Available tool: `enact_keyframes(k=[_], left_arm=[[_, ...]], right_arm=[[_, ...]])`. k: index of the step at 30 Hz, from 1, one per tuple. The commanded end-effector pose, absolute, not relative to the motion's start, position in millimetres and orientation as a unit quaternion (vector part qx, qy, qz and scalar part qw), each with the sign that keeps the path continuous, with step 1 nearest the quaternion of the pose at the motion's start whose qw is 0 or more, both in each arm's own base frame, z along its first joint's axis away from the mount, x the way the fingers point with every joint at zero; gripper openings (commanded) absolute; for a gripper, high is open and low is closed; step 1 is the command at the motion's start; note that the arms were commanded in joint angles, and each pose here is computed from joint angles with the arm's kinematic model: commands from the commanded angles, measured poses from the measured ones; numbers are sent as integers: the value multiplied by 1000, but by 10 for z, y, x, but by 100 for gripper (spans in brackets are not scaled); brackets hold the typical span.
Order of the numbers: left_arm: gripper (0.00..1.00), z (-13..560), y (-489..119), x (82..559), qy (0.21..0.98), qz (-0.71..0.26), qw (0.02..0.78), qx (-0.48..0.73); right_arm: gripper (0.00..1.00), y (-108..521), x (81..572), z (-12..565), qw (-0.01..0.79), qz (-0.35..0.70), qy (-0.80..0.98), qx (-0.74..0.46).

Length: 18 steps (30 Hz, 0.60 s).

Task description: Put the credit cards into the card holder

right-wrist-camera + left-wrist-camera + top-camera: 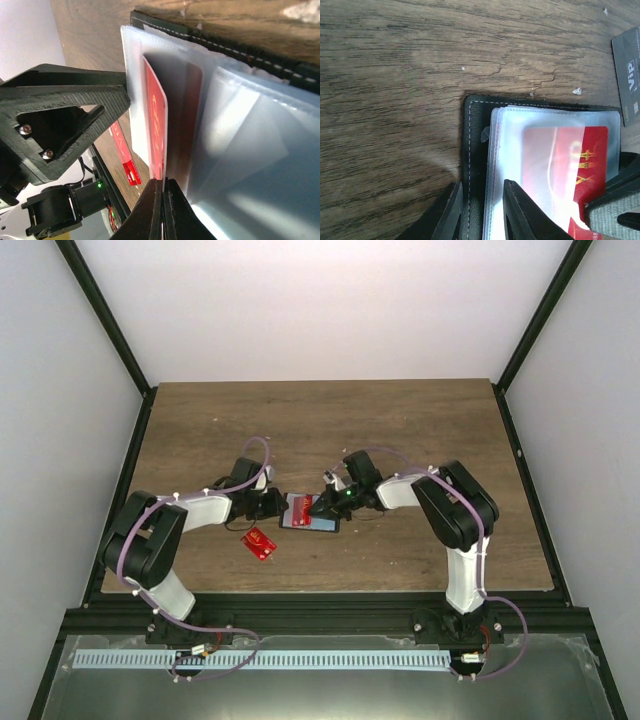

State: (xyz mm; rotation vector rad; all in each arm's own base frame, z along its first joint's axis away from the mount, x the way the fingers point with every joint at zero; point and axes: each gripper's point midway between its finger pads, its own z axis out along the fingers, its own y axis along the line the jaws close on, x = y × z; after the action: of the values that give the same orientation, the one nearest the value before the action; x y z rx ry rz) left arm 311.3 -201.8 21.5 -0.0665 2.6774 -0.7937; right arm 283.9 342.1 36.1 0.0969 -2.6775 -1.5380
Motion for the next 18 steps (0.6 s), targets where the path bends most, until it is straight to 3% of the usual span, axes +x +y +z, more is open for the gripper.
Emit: enact_keyframes(k=[1, 18], left_arm=[[25, -13, -1890, 2861, 959, -251, 125, -34], [23, -9, -1911, 2846, 958, -258, 121, -33]], right_arm=[[1, 3321, 2890, 349, -6, -458, -889, 15], [1, 3506, 2798, 314, 20, -492, -870, 26]])
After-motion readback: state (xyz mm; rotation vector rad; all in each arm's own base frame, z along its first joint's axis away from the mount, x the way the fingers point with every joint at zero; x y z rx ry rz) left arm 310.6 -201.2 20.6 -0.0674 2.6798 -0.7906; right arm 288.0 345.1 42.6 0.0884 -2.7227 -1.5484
